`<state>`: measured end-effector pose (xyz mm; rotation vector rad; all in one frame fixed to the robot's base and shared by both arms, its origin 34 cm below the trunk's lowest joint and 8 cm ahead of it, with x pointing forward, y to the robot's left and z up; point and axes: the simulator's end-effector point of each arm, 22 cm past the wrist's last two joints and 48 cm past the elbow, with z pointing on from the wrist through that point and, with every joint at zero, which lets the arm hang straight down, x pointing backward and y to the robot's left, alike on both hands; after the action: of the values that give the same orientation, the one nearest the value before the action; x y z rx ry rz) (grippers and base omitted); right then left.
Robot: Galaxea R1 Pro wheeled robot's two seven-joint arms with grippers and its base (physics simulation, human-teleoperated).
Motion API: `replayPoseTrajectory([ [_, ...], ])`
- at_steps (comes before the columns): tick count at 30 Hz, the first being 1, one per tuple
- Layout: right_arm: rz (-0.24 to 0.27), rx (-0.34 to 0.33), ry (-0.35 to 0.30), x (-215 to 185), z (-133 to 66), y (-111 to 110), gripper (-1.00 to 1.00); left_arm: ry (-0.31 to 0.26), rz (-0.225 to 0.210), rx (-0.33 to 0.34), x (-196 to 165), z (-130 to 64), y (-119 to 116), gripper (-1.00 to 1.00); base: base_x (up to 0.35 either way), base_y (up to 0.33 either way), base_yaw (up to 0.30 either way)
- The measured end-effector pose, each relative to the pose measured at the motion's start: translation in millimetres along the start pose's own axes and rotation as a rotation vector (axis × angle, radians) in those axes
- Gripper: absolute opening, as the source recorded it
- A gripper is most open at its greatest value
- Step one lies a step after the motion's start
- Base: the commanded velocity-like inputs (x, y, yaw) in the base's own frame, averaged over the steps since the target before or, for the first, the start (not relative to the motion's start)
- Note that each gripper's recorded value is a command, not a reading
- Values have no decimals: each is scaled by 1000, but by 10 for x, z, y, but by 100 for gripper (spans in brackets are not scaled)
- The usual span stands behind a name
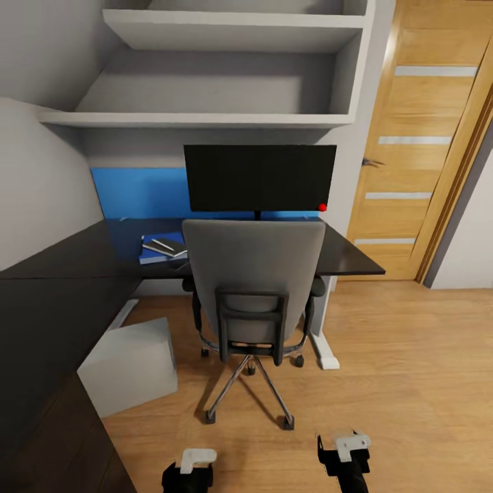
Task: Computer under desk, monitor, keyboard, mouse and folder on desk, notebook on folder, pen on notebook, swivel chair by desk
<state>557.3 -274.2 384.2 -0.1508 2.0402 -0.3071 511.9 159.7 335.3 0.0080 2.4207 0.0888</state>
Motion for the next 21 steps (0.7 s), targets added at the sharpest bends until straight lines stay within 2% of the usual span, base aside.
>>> replayPoseTrajectory([
  [2, -7, -2, 17, 75, -69, -23, 100, 50, 13, -22, 274, -45, 122, 100, 0, 0, 0],
  [8, -6, -7, 19, 12, -156, -32, 100, 109, 37, -55, 584, -193, 318, 100, 0, 0, 0],
  [16, 2, -27, 39, 25, -352, 47, 100, 136, 48, -75, 628, -335, 471, 100, 0, 0, 0],
  [21, 5, -28, 42, -58, -396, 33, 100, 124, 46, -74, 528, -401, 479, 100, 0, 0, 0],
])
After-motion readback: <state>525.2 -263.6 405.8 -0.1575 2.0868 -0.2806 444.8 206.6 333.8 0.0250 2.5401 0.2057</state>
